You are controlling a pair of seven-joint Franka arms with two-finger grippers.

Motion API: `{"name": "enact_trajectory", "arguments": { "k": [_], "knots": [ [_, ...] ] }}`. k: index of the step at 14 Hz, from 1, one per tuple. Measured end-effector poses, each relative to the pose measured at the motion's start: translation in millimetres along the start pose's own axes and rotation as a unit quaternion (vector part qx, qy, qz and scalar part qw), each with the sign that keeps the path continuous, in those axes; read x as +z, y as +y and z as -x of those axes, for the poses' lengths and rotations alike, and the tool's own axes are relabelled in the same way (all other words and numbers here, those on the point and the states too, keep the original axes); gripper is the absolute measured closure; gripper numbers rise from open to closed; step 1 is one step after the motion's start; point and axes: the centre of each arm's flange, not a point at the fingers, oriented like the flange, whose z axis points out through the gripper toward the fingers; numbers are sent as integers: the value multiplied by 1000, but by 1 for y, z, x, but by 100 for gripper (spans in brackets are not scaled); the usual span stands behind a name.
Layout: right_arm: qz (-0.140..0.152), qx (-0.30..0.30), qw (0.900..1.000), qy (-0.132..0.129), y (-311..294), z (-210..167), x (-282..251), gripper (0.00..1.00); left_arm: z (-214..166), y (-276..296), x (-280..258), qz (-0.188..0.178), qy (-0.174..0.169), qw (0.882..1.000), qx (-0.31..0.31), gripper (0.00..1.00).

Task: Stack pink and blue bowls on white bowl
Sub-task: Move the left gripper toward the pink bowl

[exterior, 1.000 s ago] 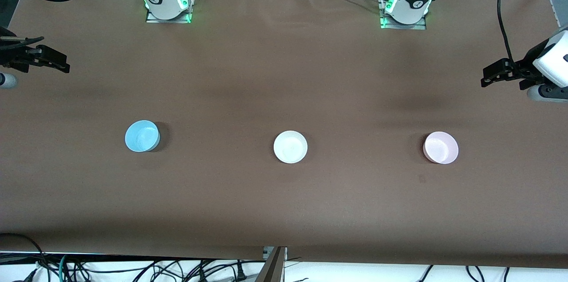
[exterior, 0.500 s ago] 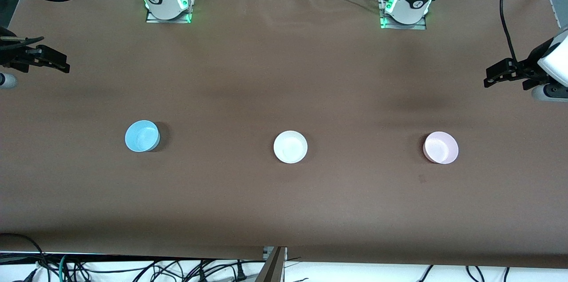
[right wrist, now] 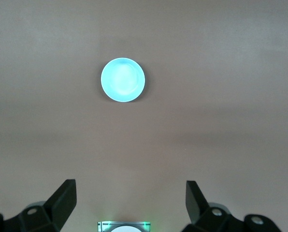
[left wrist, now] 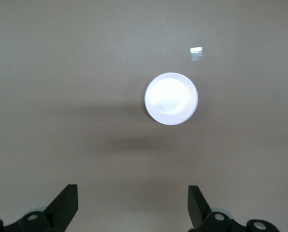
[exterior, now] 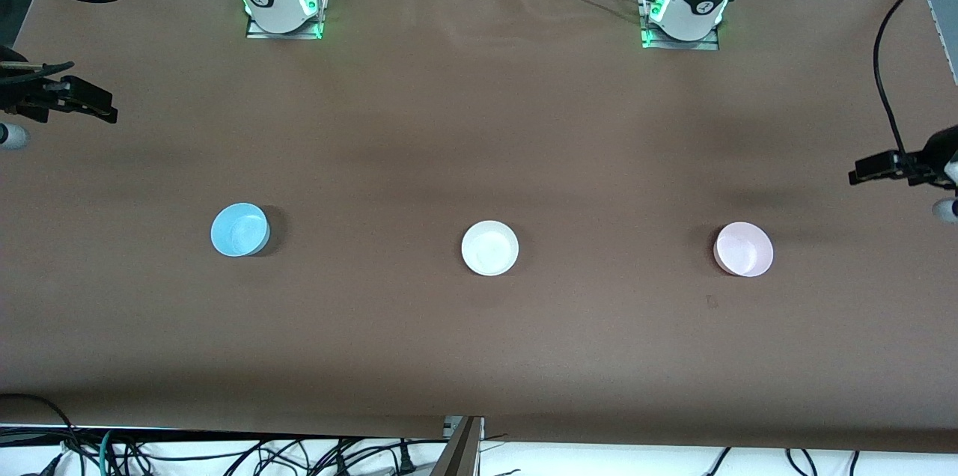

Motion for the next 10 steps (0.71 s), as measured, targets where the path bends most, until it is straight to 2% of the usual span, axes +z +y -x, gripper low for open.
{"name": "enact_trajectory", "arguments": {
  "k": [2, 5, 10],
  "knots": [
    [0, 0, 1000, 0, 0, 0, 0, 0, -20, -9, 37, 0, -5, 1000, -3, 0],
    [0, 0, 1000, 0, 0, 0, 0, 0, -42, -9, 79, -3, 4, 1000, 0, 0],
    [0, 0, 1000, 0, 0, 0, 0, 0, -51, -8, 151, -9, 32, 999, 2, 0]
  ]
}}
